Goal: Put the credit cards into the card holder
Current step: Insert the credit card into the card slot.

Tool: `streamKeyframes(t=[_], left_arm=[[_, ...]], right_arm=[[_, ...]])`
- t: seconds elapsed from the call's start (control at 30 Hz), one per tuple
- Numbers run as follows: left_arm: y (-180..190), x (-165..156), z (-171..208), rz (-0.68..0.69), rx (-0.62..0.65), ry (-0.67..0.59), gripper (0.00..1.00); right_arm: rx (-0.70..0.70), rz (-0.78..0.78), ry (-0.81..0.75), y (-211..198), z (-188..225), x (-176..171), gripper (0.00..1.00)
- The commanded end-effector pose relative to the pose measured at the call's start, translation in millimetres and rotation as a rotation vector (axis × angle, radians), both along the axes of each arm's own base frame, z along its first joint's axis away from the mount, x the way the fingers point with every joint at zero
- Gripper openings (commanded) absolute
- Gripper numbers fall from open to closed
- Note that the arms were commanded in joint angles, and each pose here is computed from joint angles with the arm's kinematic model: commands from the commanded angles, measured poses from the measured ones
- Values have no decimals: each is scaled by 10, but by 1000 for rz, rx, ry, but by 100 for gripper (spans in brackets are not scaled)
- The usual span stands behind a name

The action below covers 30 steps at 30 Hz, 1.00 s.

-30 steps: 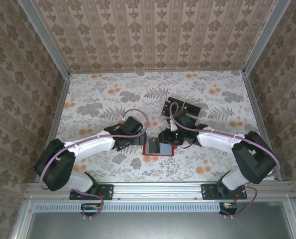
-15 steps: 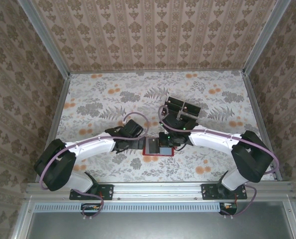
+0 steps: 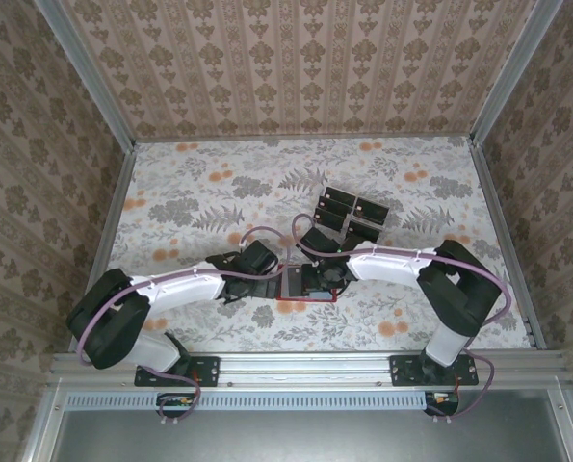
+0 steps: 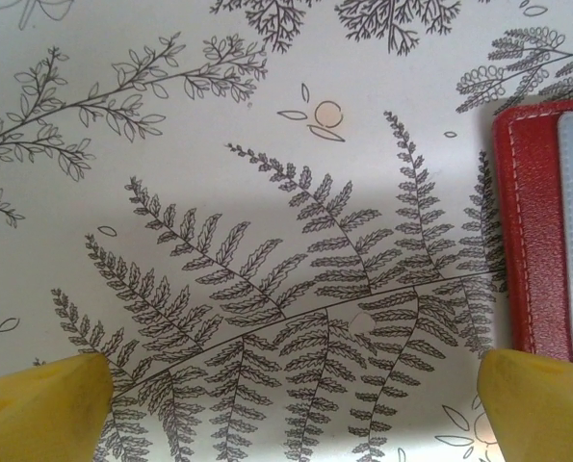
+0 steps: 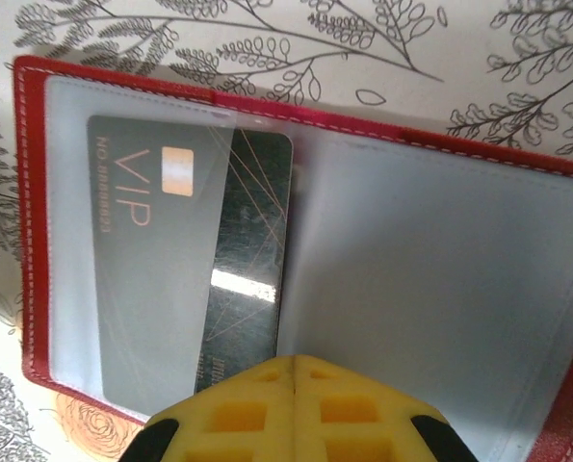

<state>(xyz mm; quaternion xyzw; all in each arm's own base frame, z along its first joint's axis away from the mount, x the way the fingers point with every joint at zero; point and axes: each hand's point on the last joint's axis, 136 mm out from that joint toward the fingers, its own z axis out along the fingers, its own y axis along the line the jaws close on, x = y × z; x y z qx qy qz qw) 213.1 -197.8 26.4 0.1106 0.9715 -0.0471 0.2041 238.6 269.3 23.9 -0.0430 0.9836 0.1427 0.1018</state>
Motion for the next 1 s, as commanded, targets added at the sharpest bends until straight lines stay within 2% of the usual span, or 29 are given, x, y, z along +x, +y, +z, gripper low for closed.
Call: streamKeyframes(t=[0.0,0.77,0.97], left_arm=[[30,-44,-99,-2,24,10,100],[-19,-182,-266,-12,19,37,100],[-26,-175,-205,-9,8,27,100]], right_arm=[[-9,-13,11,44,-32,5,1],[123,7,36,431,-2,-15,1],[113,12,28,421,27,0,1]])
